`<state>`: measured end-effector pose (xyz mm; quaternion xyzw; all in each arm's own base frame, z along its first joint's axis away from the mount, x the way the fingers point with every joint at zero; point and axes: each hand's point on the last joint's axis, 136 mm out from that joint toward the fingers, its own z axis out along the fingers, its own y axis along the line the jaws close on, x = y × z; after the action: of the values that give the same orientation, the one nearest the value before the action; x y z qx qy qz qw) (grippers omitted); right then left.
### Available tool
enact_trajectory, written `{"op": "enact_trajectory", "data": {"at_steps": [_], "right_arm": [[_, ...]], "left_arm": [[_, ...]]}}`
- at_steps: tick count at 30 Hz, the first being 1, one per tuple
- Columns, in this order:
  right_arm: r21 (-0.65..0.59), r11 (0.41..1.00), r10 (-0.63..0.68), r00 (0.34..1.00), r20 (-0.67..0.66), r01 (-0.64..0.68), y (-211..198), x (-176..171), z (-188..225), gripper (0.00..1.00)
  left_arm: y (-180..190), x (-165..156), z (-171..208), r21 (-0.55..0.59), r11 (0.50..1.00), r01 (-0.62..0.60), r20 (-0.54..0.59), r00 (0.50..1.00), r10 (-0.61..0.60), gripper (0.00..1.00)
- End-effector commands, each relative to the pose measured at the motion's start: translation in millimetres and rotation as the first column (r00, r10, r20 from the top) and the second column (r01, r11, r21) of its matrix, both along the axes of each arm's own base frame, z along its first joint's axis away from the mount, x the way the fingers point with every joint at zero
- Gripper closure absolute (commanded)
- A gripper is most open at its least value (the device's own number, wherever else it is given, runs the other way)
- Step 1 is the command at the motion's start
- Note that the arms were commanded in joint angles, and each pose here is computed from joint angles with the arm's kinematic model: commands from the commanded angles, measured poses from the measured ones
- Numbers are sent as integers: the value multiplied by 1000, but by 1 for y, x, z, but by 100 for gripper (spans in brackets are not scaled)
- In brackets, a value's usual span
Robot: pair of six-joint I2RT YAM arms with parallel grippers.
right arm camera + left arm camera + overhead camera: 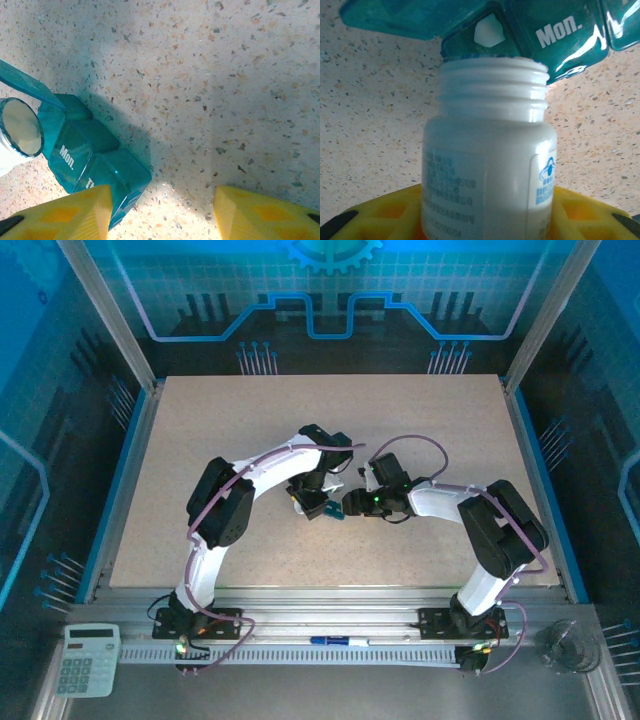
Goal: Sort the pills into containers
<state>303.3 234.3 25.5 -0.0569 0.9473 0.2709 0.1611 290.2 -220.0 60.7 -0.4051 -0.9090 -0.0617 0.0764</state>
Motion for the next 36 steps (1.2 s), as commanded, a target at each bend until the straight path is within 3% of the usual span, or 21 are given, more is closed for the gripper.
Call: {"op": "enact_trajectory", "data": {"at_steps": [1,36], "right_arm": [[-6,1000,1,999,-36,-1,-1,-3,-13,42],[5,1000,6,999,-36,-6,0,-4,-13,42]], "left_arm": [[1,-2,5,29,999,15,-6,1000,-15,100],[10,-5,-1,146,987,65,-26,998,-61,100]]}}
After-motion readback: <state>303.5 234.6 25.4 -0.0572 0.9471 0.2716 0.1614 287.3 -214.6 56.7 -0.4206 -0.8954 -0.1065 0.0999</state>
